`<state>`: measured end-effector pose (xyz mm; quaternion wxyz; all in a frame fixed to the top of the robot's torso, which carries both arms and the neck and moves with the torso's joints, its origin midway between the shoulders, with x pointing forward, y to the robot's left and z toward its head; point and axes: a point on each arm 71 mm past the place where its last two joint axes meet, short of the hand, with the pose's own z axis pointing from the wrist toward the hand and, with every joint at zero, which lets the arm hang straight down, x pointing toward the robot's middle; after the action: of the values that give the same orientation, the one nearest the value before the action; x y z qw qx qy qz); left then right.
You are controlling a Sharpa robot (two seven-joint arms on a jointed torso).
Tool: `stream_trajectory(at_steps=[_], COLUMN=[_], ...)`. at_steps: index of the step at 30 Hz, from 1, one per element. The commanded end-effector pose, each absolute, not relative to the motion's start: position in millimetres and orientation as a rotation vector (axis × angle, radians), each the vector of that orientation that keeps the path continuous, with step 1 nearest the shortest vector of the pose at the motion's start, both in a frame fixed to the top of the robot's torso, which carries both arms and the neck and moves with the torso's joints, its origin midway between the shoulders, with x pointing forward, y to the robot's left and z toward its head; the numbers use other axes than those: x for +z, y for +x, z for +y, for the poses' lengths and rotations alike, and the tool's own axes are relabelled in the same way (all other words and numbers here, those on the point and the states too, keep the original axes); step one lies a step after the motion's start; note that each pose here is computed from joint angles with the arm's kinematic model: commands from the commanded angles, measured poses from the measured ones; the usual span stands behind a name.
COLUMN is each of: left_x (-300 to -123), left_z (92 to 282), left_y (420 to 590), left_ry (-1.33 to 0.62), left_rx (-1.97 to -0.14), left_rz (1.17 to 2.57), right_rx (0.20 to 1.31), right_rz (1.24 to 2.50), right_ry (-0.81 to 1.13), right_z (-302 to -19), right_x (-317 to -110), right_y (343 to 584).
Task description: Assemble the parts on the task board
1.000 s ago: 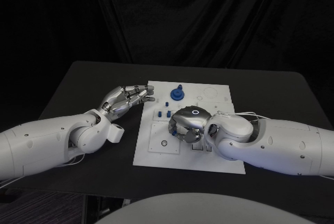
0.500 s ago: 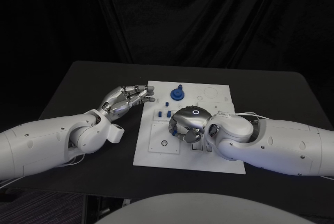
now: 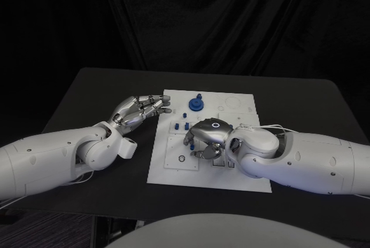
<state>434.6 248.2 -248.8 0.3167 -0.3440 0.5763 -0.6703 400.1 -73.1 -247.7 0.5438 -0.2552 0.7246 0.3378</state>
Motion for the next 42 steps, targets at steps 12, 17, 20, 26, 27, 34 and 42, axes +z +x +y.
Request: stream_trajectory(at_steps=[12,17,20,26,27,34,42], left_x=[-238.8,-238.7,-238.7,-238.7,-238.7,-238.9,-239.5], left_z=[251.2,253.5,255.0,255.9,255.8,254.5,255.1], left_y=[432.2,431.3,430.9,430.8,430.9,431.1,430.3], left_ry=[-0.836,-0.838,-0.840,-0.841,-0.840,-0.839,-0.842], left_rx=[-1.864,-1.857,-1.852,-1.845,-1.846,-1.851,-1.851], left_rz=[1.359,1.357,1.357,1.356,1.356,1.356,1.358], right_rx=[0.788,0.773,0.747,0.646,0.636,0.571,0.550], right_rz=[1.659,1.683,1.690,1.688,1.689,1.730,1.765], right_ry=[-0.548,-0.396,-0.321,-0.235,-0.232,-0.220,-0.240], right_z=[-88,-115,-134,-176,-179,-196,-196], right_x=[-236,-209,-194,-176,-176,-186,-200], right_y=[404,416,425,439,440,442,441])
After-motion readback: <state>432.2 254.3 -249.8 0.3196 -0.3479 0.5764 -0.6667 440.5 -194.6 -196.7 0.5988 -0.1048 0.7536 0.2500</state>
